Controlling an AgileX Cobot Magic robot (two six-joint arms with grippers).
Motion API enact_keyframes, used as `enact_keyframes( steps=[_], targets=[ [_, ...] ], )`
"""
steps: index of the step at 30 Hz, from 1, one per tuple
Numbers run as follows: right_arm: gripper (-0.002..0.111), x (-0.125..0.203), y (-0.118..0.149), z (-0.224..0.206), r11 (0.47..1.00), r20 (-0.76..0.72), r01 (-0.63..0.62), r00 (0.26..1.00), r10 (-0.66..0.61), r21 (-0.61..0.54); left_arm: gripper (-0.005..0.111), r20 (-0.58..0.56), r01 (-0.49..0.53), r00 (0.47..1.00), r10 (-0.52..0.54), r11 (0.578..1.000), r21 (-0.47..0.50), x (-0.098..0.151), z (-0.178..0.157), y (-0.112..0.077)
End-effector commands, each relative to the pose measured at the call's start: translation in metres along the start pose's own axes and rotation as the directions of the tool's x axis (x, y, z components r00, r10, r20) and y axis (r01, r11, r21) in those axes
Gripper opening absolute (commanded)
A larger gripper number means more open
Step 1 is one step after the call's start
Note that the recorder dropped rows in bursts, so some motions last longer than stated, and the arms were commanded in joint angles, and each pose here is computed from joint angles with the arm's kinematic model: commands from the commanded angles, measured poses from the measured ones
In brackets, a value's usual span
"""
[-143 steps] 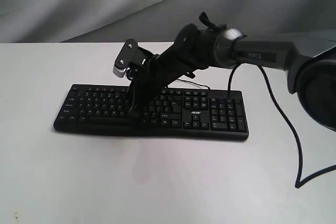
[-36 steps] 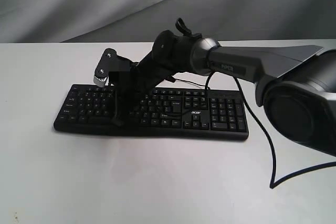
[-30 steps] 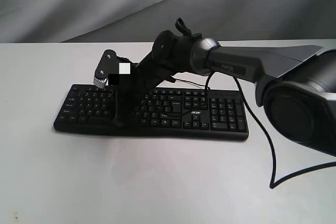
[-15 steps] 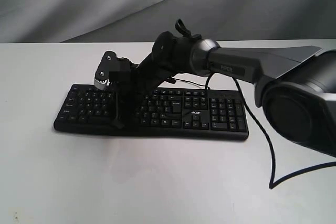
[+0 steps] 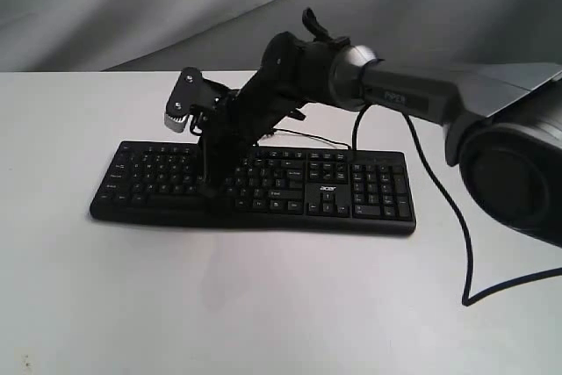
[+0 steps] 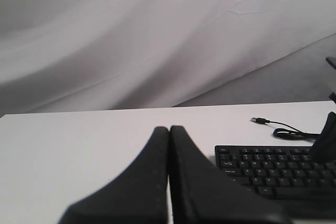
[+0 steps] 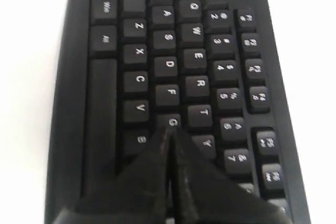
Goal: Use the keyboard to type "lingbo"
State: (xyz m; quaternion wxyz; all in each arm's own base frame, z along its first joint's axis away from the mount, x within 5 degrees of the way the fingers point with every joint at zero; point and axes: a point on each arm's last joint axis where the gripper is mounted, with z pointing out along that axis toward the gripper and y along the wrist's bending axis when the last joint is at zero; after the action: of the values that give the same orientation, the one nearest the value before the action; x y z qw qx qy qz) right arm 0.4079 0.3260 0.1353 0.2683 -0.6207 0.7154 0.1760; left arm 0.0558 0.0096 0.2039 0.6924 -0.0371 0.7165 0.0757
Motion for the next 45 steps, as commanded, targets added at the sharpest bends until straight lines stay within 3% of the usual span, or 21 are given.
enact_keyframes(
  steps=[1, 7, 45],
  targets=[
    [0.0, 0.01, -0.012, -0.014, 0.999, -0.01, -0.034, 0.999, 0.035, 0.025, 0.001, 0.009, 0.002, 1.0, -0.002, 1.0, 0.007, 0.001, 0.0, -0.001],
    [0.0, 0.015, -0.008, -0.021, 0.996, 0.003, -0.047, 0.999, 0.047, 0.078, 0.001, 0.009, 0.002, 1.0, -0.002, 1.0, 0.007, 0.001, 0.0, -0.001],
    [0.0, 0.044, -0.02, -0.012, 0.992, -0.02, -0.105, 0.994, 0.106, 0.065, 0.001, 0.009, 0.002, 1.0, -0.002, 1.0, 0.007, 0.001, 0.0, -0.001]
  ],
)
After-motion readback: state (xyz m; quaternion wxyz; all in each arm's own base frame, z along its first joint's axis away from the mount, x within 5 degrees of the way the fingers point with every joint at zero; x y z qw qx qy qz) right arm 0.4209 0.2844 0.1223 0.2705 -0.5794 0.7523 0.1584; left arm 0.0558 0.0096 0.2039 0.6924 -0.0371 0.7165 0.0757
